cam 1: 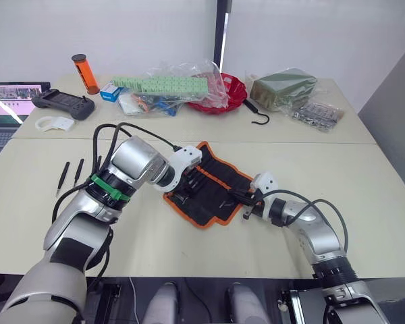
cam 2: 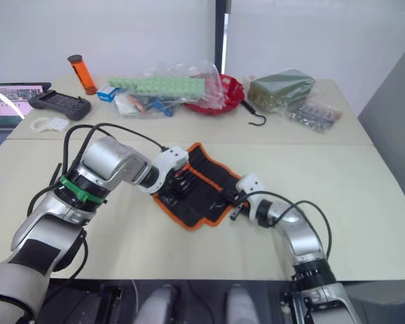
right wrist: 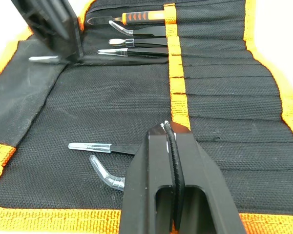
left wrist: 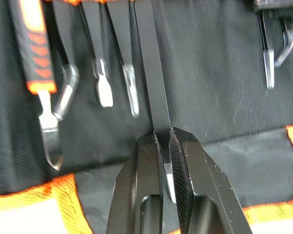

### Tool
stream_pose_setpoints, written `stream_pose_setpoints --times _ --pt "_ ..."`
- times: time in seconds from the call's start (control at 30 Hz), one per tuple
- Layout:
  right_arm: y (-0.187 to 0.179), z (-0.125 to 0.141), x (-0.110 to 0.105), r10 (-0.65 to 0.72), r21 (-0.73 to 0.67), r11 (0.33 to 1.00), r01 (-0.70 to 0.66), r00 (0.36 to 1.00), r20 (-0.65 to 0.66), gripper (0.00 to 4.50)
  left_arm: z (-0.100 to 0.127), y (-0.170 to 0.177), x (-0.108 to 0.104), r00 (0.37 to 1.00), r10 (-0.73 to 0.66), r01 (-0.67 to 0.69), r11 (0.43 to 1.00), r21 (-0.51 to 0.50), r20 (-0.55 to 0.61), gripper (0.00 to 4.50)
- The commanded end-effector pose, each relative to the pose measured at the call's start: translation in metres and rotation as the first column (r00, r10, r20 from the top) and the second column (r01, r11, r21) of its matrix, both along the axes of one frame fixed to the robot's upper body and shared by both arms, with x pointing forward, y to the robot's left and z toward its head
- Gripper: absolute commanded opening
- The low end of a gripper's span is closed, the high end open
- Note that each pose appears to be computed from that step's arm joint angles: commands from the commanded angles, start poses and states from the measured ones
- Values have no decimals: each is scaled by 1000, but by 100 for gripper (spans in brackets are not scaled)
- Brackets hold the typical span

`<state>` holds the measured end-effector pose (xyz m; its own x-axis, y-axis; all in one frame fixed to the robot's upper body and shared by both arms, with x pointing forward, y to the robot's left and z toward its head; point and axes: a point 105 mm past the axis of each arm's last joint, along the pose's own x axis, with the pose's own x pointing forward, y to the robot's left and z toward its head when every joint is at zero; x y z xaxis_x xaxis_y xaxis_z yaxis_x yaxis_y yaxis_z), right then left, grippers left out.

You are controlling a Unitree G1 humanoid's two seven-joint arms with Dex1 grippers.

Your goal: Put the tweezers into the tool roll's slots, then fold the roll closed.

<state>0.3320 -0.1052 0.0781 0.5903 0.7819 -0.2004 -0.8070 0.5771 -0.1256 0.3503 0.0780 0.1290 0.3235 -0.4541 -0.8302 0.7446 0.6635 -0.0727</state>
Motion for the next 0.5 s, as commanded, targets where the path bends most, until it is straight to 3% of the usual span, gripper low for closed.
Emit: stream_pose_setpoints --times 0.03,0.33,0.4,0.5 --pt "1 -25 -9 2 -43 999 -6 996 -91 2 15 -9 8 998 -22 23 1000 -16 67 0" --pt "3 -27 -11 3 -40 999 -7 995 -96 2 15 -22 14 991 -59 63 998 -26 124 0" --pt "4 -28 -11 4 -40 999 -8 995 -97 2 15 -24 18 978 -96 97 995 1 185 0" --pt "4 -28 -12 6 -41 999 -11 995 -98 2 16 -29 28 962 -66 78 996 -35 266 0"
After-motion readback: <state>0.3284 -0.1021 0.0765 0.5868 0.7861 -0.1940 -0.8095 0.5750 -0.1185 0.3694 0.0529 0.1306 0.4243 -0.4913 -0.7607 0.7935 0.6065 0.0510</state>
